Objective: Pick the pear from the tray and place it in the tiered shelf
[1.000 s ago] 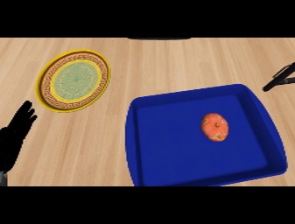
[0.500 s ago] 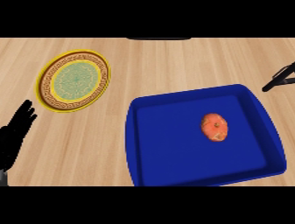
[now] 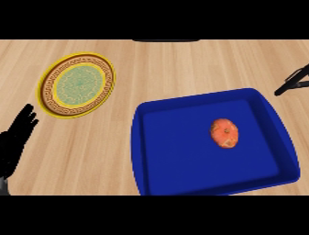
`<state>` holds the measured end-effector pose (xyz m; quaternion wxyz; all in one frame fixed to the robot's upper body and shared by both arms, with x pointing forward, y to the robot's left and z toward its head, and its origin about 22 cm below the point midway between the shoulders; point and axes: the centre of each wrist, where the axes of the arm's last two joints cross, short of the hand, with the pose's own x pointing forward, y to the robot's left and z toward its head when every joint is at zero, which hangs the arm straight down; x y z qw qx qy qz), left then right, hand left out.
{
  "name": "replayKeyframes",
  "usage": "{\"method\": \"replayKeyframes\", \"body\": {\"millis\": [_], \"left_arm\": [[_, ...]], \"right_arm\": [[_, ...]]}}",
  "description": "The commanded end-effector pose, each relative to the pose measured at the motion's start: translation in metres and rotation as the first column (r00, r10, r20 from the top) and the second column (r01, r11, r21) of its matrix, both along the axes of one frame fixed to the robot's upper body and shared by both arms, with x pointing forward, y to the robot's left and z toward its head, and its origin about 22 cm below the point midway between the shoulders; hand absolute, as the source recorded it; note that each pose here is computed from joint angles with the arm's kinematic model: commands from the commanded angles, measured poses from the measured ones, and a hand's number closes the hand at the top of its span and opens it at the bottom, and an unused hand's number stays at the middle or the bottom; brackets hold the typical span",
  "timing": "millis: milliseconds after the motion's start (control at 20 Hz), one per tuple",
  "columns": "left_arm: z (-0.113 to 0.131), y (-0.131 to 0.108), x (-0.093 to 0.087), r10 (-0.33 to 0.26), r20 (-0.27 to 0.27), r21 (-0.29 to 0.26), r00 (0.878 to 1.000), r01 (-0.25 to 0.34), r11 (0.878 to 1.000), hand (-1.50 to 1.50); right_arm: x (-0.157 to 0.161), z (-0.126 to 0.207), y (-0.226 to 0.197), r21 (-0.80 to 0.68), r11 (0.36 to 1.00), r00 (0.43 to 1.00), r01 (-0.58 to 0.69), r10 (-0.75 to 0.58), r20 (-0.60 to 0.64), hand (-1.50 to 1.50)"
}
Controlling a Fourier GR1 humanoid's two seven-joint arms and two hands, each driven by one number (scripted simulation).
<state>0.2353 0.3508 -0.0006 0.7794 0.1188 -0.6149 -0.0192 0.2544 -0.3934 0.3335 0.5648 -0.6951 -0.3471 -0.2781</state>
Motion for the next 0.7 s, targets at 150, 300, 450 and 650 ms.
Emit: {"method": "replayKeyframes", "body": {"millis": [150, 300, 450, 650], "left_arm": [[0.011, 0.006, 0.005, 0.011, -0.006, -0.007, 1.000, -0.011, 1.000, 0.00], [0.010, 0.000, -0.008, -0.001, 0.003, 0.000, 1.000, 0.001, 1.000, 0.00], [0.002, 0.008, -0.014, 0.030, -0.004, 0.006, 1.000, -0.030, 1.000, 0.00], [-0.008, 0.001, -0.016, 0.039, -0.030, -0.007, 0.999, -0.040, 0.999, 0.00]], "right_arm": [[-0.056, 0.036, 0.023, -0.058, 0.998, 0.977, 0.005, 0.008, 0.212, -1.50], [-0.091, 0.057, 0.051, -0.071, 0.997, 0.968, 0.020, -0.002, 0.251, -1.50], [-0.125, 0.060, 0.068, -0.070, 0.992, 0.965, 0.104, -0.083, 0.250, -1.50], [-0.167, 0.056, 0.080, -0.049, 0.986, 0.948, 0.160, -0.139, 0.287, -1.50]]}}
